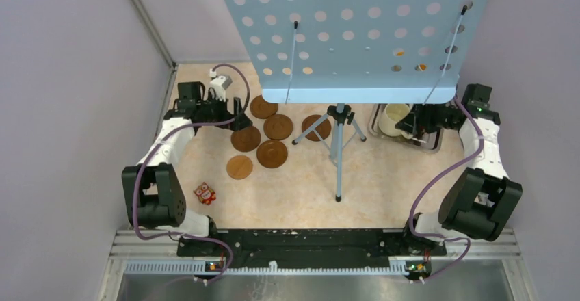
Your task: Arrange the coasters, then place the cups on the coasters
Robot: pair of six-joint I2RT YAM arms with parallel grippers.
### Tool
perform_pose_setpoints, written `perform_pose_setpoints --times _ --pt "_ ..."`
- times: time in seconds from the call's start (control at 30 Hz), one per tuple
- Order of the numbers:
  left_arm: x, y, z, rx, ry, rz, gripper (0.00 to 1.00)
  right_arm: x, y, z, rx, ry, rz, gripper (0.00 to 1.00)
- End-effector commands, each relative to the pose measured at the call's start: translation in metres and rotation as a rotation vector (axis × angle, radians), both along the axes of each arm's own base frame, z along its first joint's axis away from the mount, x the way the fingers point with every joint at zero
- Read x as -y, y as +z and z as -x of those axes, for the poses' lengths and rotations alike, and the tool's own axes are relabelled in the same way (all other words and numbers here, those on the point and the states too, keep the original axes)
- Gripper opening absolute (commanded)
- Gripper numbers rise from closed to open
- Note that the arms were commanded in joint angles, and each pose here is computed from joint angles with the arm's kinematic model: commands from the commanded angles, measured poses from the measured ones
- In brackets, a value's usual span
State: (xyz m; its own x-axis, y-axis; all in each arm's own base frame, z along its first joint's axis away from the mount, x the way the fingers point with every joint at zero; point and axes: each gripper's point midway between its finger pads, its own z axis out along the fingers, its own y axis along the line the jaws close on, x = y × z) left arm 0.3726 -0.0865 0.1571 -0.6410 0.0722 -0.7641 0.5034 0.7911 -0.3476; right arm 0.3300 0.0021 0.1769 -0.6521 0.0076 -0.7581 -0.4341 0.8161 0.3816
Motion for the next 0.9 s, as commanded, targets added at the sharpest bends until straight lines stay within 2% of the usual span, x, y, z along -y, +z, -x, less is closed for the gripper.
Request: perform_pose_setpoints --times 0.0,0.17,0.27,0.37,0.5,0.6,0.7,0.8,0.87 --pt "0.031 0.026 0.021 0.077 -0.149 0.096 0.99 -0.022 0.005 0.021 0.014 0.138 -0.041 0.87" --pt "0.08 0.027 0.077 -0.005 -0.413 0.29 0.99 -0.047 -0.006 0.047 -0.039 0.246 -0.091 0.81" --pt "0.102 0.017 0.096 -0.05 -0.476 0.309 0.99 -0.063 -0.015 0.06 -0.076 0.3 -0.118 0.75" --pt "0.117 0.008 0.105 -0.067 -0.469 0.322 0.97 -0.078 -0.03 0.068 -0.112 0.334 -0.136 0.65" --pt "0.135 0.001 0.116 -0.091 -0.473 0.367 0.88 -0.094 -0.041 0.069 -0.157 0.372 -0.168 0.51" --pt "0.15 -0.007 0.119 -0.113 -0.491 0.353 0.79 -0.106 -0.045 0.067 -0.178 0.397 -0.185 0.41" --pt "0.162 -0.013 0.113 -0.121 -0.494 0.368 0.7 -0.114 -0.053 0.065 -0.202 0.401 -0.179 0.31" --pt "0.17 -0.019 0.105 -0.136 -0.476 0.378 0.59 -0.117 -0.062 0.055 -0.19 0.373 -0.162 0.14" --pt "0.175 -0.021 0.099 -0.137 -0.467 0.38 0.53 -0.118 -0.065 0.048 -0.183 0.346 -0.148 0.08"
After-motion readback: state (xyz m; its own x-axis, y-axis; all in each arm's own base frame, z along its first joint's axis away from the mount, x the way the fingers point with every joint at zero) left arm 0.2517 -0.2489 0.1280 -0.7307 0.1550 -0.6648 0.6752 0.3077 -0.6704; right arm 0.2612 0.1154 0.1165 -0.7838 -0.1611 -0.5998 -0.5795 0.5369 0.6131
